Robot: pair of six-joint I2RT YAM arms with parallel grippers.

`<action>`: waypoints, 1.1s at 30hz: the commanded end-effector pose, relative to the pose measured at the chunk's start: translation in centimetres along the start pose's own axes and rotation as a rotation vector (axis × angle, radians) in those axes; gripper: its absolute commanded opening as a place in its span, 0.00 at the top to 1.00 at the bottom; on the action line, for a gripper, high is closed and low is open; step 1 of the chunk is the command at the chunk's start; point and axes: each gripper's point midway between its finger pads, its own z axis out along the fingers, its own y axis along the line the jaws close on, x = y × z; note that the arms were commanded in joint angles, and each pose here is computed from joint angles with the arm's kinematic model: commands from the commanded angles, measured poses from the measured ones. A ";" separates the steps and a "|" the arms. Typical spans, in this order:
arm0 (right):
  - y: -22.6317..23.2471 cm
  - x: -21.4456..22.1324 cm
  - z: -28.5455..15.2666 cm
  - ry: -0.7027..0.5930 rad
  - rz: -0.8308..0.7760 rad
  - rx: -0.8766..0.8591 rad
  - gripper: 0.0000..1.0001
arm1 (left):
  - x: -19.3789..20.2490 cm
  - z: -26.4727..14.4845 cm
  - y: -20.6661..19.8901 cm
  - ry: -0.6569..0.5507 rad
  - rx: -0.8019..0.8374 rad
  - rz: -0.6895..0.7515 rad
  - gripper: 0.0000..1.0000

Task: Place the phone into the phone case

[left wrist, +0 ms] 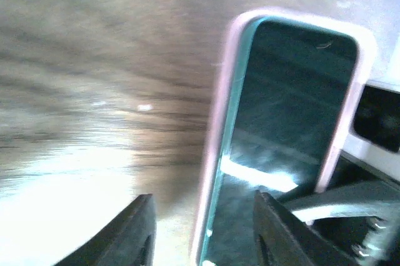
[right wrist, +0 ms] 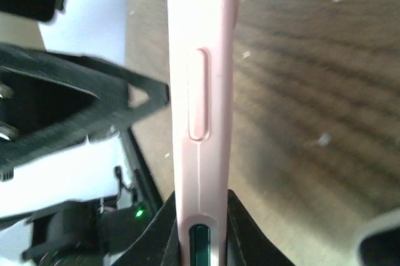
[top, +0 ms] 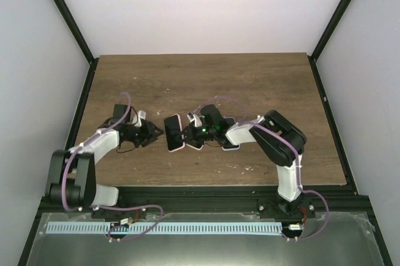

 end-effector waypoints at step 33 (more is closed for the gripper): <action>20.6 5.7 -13.4 -0.009 -0.392 -0.547 0.91 | 5.1 -17.2 -19.9 -0.166 0.766 0.360 0.87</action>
